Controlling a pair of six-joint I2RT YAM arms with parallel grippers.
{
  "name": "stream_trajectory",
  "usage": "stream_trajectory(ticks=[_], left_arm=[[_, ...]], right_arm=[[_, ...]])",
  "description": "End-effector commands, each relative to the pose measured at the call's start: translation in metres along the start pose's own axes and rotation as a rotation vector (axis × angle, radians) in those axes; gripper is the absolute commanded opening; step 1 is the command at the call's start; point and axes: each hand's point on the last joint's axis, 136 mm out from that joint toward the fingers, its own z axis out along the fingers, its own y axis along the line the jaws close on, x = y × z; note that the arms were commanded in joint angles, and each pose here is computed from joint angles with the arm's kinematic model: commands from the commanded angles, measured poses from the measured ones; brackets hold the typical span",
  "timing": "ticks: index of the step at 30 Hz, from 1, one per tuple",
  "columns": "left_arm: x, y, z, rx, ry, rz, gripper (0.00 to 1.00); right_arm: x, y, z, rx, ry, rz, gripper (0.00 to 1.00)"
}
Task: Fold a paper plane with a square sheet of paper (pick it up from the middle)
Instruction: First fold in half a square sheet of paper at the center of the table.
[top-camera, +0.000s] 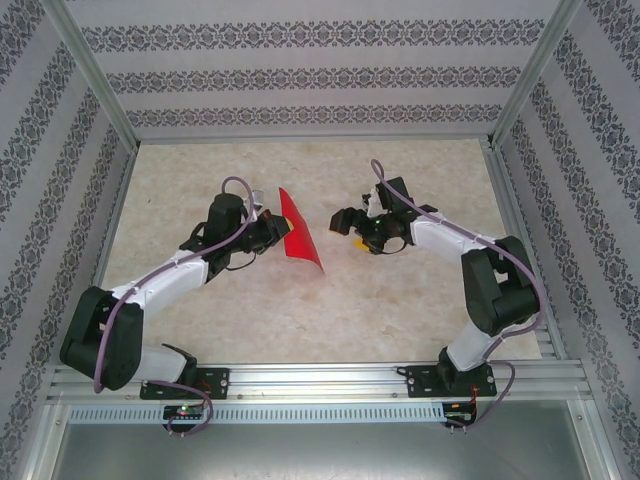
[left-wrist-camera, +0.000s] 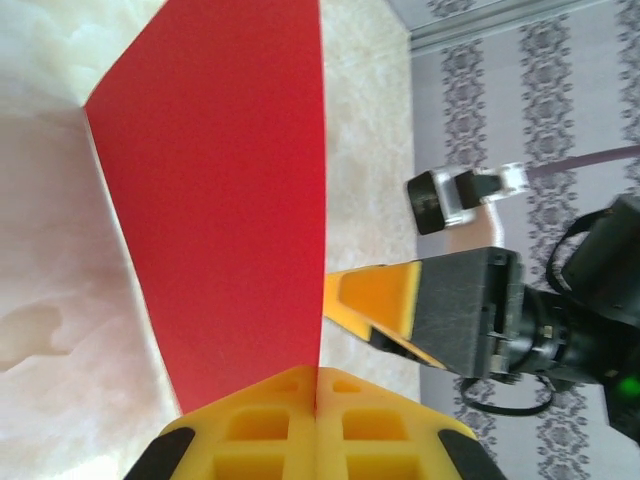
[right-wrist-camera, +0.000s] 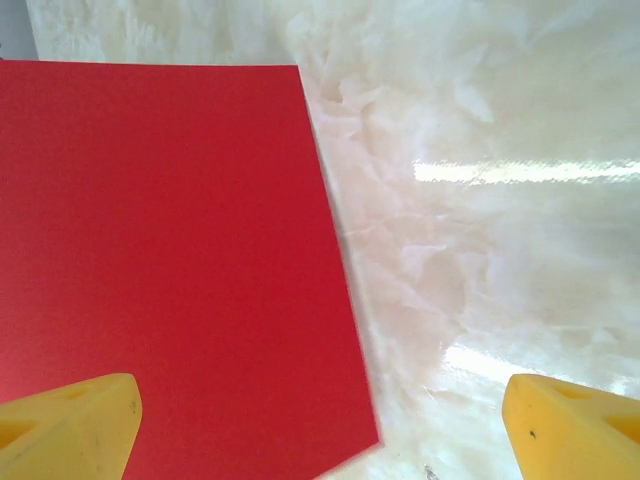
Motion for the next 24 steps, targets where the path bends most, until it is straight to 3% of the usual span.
stream_trajectory(ticks=[1,4,13,20,24], left_arm=[[0.007,0.003,0.002,-0.125,0.060,0.068,0.00],[0.014,0.001,0.011,-0.191,0.120,0.107,0.00],[0.042,-0.001,0.074,-0.171,0.238,0.143,0.00],[0.053,0.017,0.096,-0.147,0.169,0.099,0.00],[0.056,0.041,0.091,-0.218,0.134,0.070,0.00]], right_arm=[[-0.004,-0.001,-0.012,0.041,-0.042,-0.044,0.94],[-0.004,-0.003,-0.014,0.055,-0.055,-0.041,0.94],[-0.005,-0.013,-0.022,0.087,-0.090,-0.033,0.94],[0.005,-0.021,-0.021,0.082,-0.042,-0.061,0.92],[0.015,-0.021,-0.010,0.077,0.020,-0.073,0.91]])
